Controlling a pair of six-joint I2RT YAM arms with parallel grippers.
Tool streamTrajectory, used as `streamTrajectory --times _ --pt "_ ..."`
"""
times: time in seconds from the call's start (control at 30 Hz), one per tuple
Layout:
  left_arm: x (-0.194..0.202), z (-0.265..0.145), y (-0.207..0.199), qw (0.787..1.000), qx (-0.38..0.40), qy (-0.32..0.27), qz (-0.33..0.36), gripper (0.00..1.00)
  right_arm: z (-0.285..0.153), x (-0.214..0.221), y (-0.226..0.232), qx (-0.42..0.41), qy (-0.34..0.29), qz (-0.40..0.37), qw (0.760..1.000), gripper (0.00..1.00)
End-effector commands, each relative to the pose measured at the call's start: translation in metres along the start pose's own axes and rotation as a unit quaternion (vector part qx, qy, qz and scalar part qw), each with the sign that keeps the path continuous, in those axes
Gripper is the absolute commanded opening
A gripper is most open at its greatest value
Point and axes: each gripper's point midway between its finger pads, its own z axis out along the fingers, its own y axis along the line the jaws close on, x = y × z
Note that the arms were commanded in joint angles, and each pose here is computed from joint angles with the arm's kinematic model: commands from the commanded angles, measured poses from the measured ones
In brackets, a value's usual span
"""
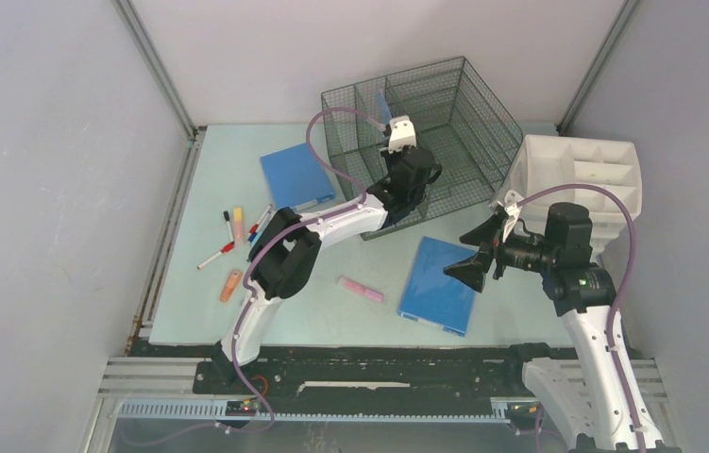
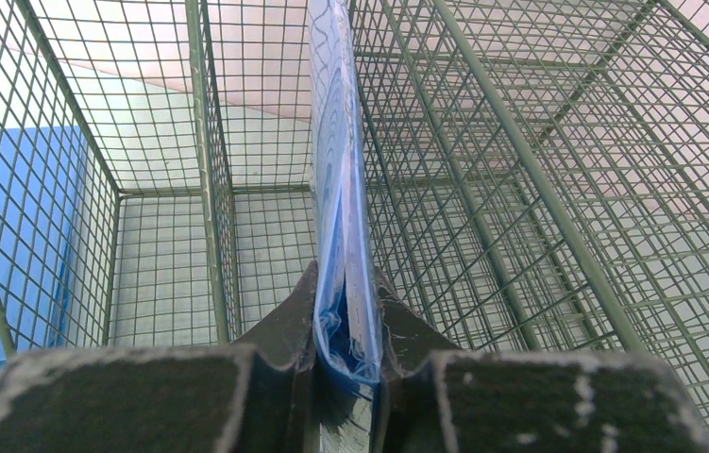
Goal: Organize the desk
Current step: Place the folder in the storage box.
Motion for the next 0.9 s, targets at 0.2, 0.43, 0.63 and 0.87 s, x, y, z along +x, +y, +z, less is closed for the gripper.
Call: streamTrajectory --times 0.2,0.43,0.63,0.87 --pt "-0.013 0.002 0.011 1.000 -0.011 -0.011 0.006 0.05 -0.004 -0.016 0.004 0.004 -0.014 -0.034 0.999 0.99" --pt "-0.042 0.000 0.012 0.999 -0.014 -0.044 0.023 0.00 -0.005 -0.016 0.004 0.005 -0.014 -0.035 0.999 1.00" --pt "-0.039 -0.006 0.016 0.998 -0.014 -0.053 0.040 0.00 -0.005 -0.016 0.005 0.004 -0.014 -0.036 0.999 1.00" --pt "-0.018 -0.014 0.016 0.999 -0.004 -0.033 0.042 0.00 -0.004 -0.016 0.004 0.004 -0.014 -0.035 0.999 1.00"
